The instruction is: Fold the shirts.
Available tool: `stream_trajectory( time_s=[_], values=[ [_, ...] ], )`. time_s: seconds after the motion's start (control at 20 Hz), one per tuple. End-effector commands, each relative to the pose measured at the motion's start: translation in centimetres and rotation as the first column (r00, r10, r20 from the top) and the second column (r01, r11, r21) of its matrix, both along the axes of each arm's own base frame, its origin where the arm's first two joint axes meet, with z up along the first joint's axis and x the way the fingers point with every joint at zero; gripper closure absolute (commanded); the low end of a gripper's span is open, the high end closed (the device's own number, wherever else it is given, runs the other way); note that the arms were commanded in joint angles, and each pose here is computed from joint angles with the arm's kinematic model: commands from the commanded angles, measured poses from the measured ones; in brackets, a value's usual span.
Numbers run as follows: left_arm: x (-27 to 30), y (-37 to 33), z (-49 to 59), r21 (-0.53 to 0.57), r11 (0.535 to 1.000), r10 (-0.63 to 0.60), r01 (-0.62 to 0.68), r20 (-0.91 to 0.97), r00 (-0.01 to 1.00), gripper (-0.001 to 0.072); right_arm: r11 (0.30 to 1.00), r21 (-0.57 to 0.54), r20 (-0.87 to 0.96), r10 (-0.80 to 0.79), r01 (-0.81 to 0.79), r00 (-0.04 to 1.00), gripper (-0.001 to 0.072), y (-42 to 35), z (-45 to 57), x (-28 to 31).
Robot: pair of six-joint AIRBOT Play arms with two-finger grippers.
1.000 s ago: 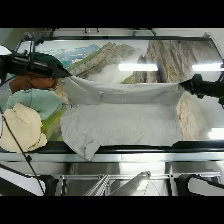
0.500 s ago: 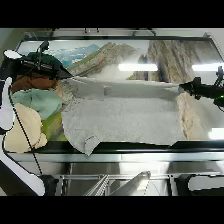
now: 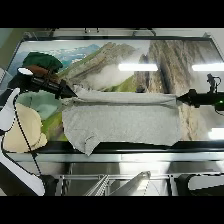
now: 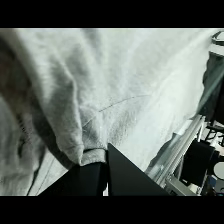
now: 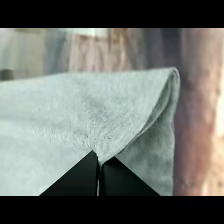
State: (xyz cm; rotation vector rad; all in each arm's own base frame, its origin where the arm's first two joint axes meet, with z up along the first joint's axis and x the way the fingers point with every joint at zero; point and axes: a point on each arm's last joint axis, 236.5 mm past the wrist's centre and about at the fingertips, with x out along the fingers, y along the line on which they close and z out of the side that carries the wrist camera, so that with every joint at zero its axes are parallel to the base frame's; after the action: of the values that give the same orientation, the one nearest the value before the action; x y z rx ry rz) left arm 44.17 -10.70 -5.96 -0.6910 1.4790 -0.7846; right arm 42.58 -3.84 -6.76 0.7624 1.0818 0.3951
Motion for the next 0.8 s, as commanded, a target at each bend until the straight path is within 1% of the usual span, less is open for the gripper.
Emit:
stream_trajectory(
  time_s=[0.0,0.05,0.1,0.15,0.2,0.25,0.3,0.4,0.5,0.6,0.75],
  values=[
    [-1.8,0.5,-2.2,0.037,0.999,0.012,-0.01,-0.06,0.998,0.062,0.997,-0.053,-0.07,0.045,-0.049,0.997,0.0676,-0.5,-1.6,-1.7],
    [-2.0,0.4,-2.1,0.035,0.999,0.012,-0.01,-0.077,0.997,0.0431,0.998,-0.051,-0.073,0.041,-0.045,0.997,0.0528,-0.5,-1.6,-1.7],
    [-2.3,0.4,-1.8,0.029,1.0,0.009,-0.006,-0.099,0.995,0.0417,0.998,-0.037,-0.085,0.037,-0.04,0.996,0.0406,-0.3,-1.4,-1.9],
    [-2.7,0.8,-1.1,0.014,1.0,-0.007,0.009,-0.116,0.993,0.0418,0.999,-0.029,-0.097,0.04,-0.043,0.994,0.036,-0.4,-1.0,-2.3],
    [-3.2,1.1,-0.1,-0.002,1.0,-0.026,0.026,-0.132,0.991,0.0418,0.999,-0.036,-0.123,0.033,-0.037,0.992,0.0346,-0.8,-0.6,-3.0],
    [-3.7,1.5,0.9,-0.014,0.999,-0.04,0.039,-0.139,0.989,0.0417,0.997,-0.065,-0.165,0.027,-0.038,0.986,0.0347,-1.7,-0.5,-4.2],
    [-4.0,2.1,1.7,-0.013,0.999,-0.032,0.031,-0.131,0.991,0.0418,0.993,-0.106,-0.238,0.028,-0.054,0.971,0.0348,-2.7,-0.7,-6.3],
    [-4.9,3.2,2.8,-0.002,1.0,0.006,-0.006,-0.067,0.998,0.0418,0.983,-0.151,-0.391,0.041,-0.108,0.919,0.0351,-3.7,-1.2,-11.6],
    [-6.9,4.6,2.8,0.013,0.997,0.077,-0.076,-0.028,0.997,0.0418,0.979,-0.154,-0.461,0.049,-0.134,0.886,0.035,-3.0,-1.9,-15.8],
    [-9.6,5.5,2.2,0.017,0.989,0.149,-0.148,-0.05,0.988,0.0418,0.981,-0.141,-0.504,0.045,-0.134,0.862,0.035,-1.8,-3.2,-18.7],
    [-13.4,6.9,1.7,0.007,0.969,0.248,-0.249,-0.1,0.964,0.0418,0.989,-0.119,-0.513,0.014,-0.088,0.858,0.0348,-0.1,-5.4,-20.0]
  ],
)
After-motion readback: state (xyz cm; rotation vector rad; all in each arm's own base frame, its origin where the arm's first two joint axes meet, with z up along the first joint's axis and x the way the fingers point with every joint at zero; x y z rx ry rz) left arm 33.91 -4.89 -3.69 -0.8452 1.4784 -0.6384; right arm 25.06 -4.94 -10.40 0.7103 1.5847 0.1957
